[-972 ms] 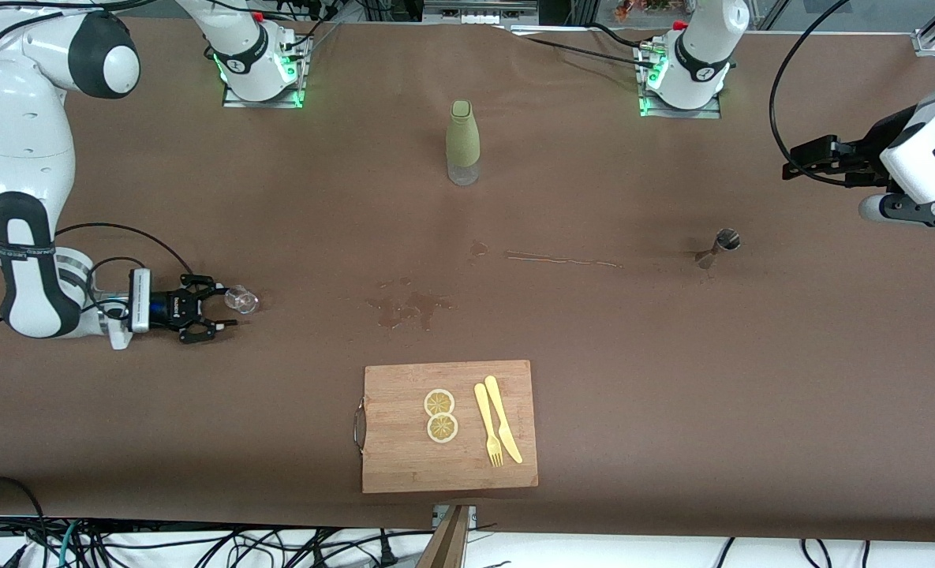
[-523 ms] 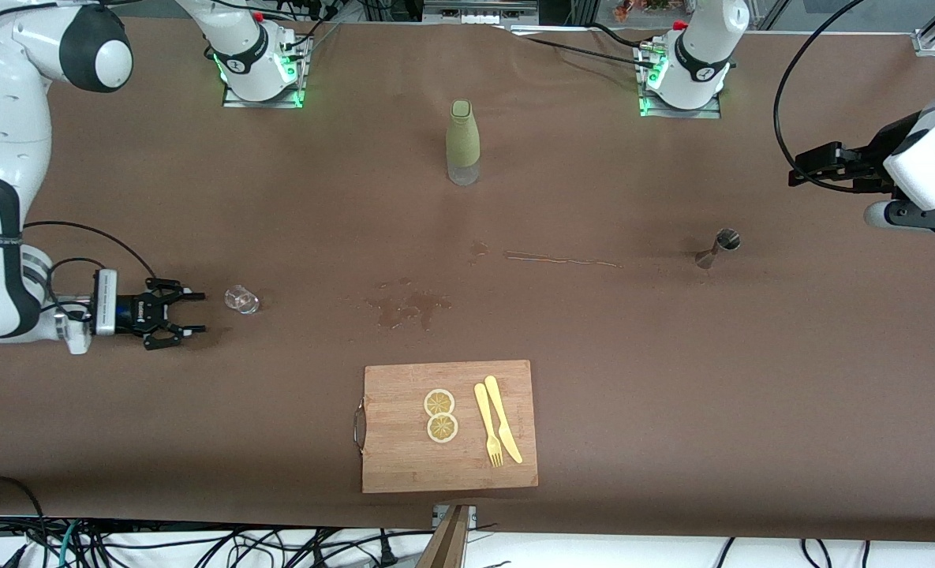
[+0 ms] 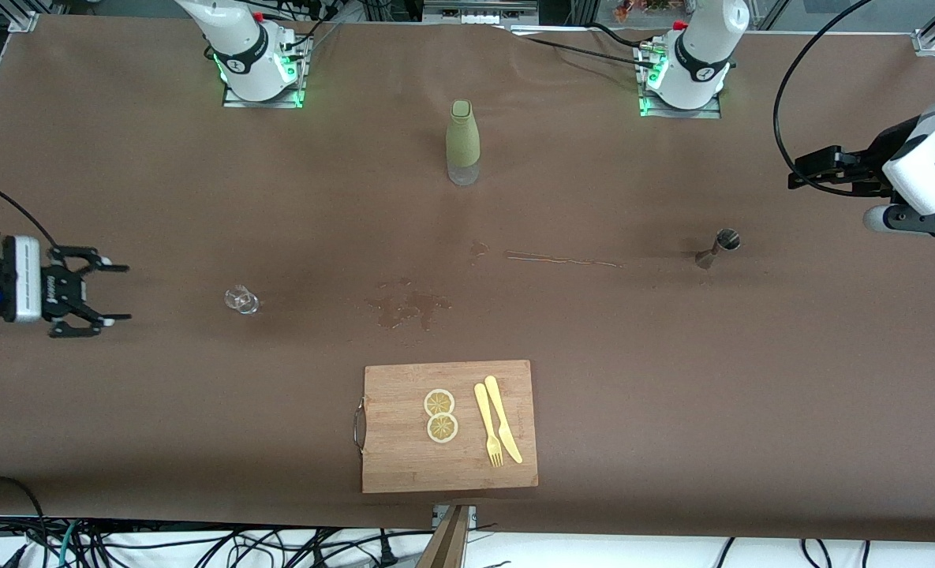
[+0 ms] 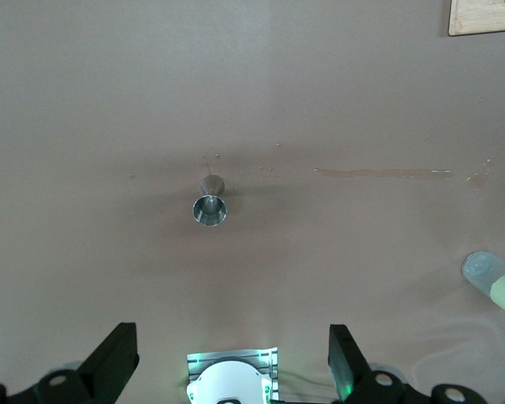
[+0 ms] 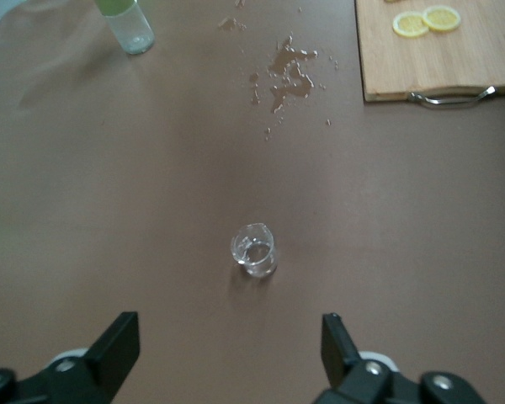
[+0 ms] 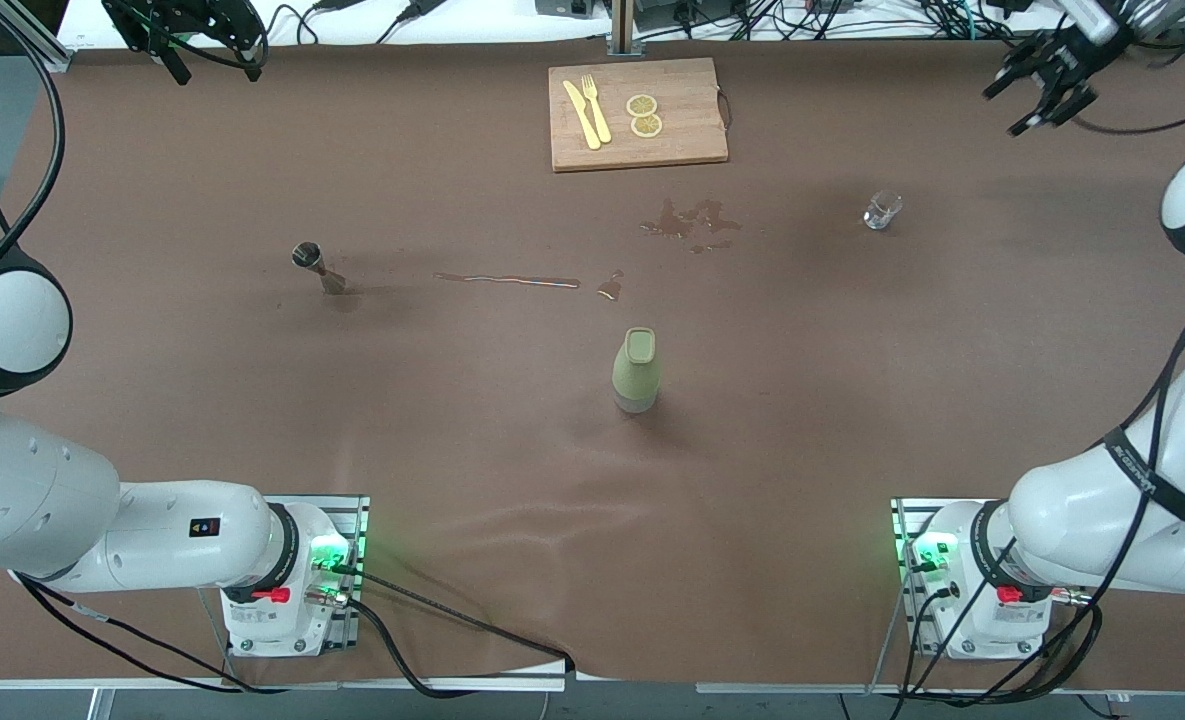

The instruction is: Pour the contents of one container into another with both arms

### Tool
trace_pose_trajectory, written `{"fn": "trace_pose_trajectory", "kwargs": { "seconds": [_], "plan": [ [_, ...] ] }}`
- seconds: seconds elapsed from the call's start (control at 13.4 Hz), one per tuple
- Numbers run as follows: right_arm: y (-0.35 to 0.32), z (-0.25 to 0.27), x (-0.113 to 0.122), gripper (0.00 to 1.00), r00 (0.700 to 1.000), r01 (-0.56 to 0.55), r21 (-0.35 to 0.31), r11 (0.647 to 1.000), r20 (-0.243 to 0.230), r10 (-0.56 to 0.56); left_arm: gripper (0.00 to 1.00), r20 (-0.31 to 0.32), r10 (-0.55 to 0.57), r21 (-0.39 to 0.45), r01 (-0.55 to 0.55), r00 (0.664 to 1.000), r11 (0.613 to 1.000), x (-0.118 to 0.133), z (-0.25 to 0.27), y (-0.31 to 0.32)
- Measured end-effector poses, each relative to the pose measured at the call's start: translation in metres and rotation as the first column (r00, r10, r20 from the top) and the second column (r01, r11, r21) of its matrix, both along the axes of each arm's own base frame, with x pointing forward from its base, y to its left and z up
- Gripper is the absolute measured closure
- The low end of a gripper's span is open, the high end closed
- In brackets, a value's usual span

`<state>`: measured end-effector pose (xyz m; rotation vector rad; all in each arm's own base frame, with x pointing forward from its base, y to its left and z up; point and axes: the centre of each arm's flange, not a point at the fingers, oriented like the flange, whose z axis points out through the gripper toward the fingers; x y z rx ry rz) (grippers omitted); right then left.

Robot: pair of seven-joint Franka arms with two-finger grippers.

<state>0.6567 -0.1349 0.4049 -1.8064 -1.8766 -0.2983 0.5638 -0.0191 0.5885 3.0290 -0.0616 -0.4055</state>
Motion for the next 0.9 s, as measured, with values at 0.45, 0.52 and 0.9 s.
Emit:
{"fn": "trace_pose_trajectory", "kwargs": {
  "seconds": [0.45, 0.52, 0.9],
  "plan": [
    [0.056, 0.181, -0.07, 0.0, 0.898, 0.419, -0.349, 0.838, 0.023, -0.44, 0.0, 0.002, 0.0, 0.0, 0.0, 1.0, 1.0, 0.0, 0.001, 0.0],
    [0.066, 0.204, -0.088, 0.0, 0.857, 0.487, -0.383, 0.785, 0.035, -0.514, 0.0, 0.003, 0.0, 0.0, 0.0, 1.0, 1.0, 0.0, 0.001, 0.0],
    [0.12, 0.271, -0.148, 0.0, 0.607, 0.724, -0.492, 0.484, 0.119, -0.786, 0.0, 0.003, 0.0, 0.006, 0.0, 1.0, 1.0, 0.0, 0.001, 0.001]
  ]
}}
